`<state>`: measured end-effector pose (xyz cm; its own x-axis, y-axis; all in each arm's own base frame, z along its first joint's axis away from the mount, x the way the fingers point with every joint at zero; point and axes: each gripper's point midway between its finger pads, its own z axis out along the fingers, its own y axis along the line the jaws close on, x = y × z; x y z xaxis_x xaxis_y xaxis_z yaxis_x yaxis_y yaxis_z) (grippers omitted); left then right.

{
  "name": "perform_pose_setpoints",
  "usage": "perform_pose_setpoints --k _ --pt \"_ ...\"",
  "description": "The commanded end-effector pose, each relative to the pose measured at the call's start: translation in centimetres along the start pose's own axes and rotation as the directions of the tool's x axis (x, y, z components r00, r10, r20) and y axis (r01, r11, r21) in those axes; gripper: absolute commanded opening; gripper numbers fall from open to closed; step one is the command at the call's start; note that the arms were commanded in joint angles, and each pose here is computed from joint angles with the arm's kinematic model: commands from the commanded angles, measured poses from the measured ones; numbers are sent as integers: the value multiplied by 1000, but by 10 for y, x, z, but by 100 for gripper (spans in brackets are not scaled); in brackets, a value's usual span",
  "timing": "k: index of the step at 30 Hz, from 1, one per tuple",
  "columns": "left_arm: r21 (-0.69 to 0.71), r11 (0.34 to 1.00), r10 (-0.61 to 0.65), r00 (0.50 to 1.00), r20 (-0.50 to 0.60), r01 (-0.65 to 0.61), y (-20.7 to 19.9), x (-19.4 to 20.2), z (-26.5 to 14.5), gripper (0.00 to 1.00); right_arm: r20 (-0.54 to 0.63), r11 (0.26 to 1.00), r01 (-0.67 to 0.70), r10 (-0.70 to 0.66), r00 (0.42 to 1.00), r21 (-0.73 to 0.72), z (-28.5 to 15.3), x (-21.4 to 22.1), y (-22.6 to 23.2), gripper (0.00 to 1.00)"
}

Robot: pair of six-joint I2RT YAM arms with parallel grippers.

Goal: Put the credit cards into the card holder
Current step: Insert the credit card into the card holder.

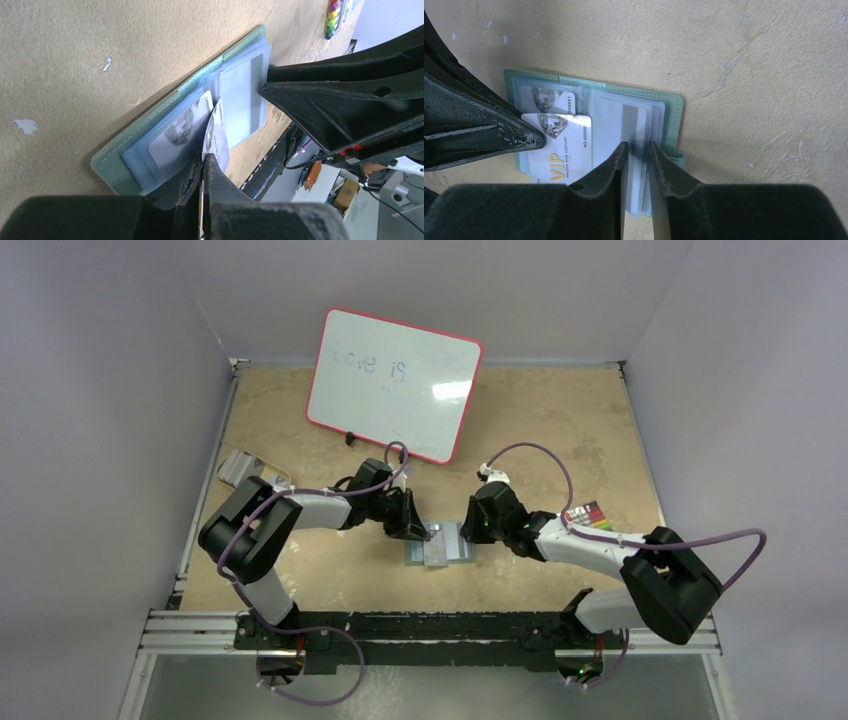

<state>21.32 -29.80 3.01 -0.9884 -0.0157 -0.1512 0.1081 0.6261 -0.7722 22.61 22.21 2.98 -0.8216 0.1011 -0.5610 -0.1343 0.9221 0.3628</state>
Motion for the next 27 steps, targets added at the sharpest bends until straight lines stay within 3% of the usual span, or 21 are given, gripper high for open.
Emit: perform_pose_setpoints --k 1,14,27 --pt "-33 998 54 998 16 -53 5 -10 7 0 5 1000 -6 6 1000 -16 1 -1 2 23" --pt "-151 976 161 987 10 -158 18 -29 8 0 1 1000 -4 4 1000 -18 2 0 2 24" --pt "-125 974 188 982 -25 -189 19 -26 16 0 -5 1000 -9 9 1000 -29 3 2 4 24"
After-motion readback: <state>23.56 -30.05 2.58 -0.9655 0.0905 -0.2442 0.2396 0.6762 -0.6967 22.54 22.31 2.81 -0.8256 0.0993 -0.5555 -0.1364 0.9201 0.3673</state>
